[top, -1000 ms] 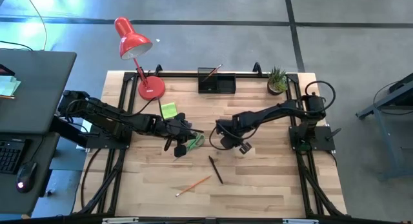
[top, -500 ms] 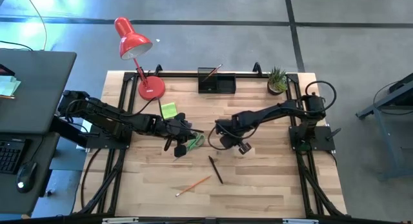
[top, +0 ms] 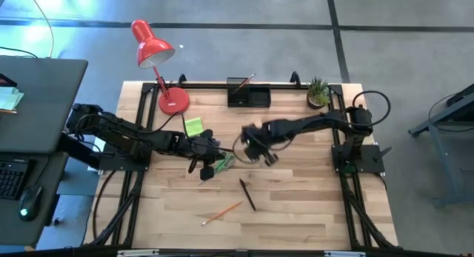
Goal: Pick and place office supplies into organizer
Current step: Put the top blue binder clip into the desk organizer, then put the violet eraser into the desk organizer
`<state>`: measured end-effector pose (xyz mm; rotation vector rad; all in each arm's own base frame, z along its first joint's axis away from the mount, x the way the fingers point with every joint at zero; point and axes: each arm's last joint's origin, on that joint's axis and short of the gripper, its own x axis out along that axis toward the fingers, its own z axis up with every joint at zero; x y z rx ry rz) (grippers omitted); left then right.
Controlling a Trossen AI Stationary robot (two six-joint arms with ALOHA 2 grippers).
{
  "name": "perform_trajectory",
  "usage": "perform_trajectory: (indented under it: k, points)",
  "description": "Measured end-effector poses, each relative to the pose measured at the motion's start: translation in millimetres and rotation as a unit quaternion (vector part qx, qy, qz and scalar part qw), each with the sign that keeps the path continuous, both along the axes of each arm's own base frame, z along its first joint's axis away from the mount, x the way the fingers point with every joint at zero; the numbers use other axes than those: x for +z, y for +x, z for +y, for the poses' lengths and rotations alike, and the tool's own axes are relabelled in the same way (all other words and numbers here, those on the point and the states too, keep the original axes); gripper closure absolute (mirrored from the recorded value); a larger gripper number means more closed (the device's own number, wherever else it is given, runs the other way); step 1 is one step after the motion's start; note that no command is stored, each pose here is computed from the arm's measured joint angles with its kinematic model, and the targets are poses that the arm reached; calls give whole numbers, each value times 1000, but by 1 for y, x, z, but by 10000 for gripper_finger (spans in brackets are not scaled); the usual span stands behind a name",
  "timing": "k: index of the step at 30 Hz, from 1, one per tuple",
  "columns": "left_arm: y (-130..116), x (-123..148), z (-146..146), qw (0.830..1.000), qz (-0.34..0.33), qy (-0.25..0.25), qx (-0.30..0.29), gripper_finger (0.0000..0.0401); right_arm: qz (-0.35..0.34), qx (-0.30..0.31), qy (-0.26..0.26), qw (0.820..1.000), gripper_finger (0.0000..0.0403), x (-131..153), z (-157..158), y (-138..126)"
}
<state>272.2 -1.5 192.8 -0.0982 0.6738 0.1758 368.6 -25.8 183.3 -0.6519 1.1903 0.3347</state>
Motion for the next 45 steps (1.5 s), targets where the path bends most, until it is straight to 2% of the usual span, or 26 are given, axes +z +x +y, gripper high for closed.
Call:
perform_trajectory:
  k: [6, 12, 16, 22, 30, 33, 40, 45]
  points:
    - [0, 0, 0, 1000, 0, -4, -3, 396, -119, -34, -7, 992, 403, 15, -71, 11]
    - [0, 0, 0, 1000, 0, -4, -4, 396, -198, -67, -7, 978, 403, 24, -146, -5]
    - [0, 0, 0, 1000, -1, -3, -3, 396, -237, -68, 19, 969, 403, 28, -173, -15]
    - [0, 0, 0, 1000, 0, 0, 1, 396, -266, -66, 49, 960, 403, 14, -193, -15]
    - [-1, -1, 0, 1000, 4, -6, 8, 396, -249, -93, 66, 962, 399, -6, -205, -17]
    - [-1, -1, 0, 1000, 2, -7, 9, 396, -250, -104, 72, 960, 378, -7, -207, -19]
    - [-1, -1, 0, 1000, 3, -9, 10, 396, -263, -136, 81, 952, 298, -5, -210, -18]
    - [-3, -4, 0, 1000, 20, -9, 12, 396, -248, -189, 122, 942, 272, -5, -206, -19]
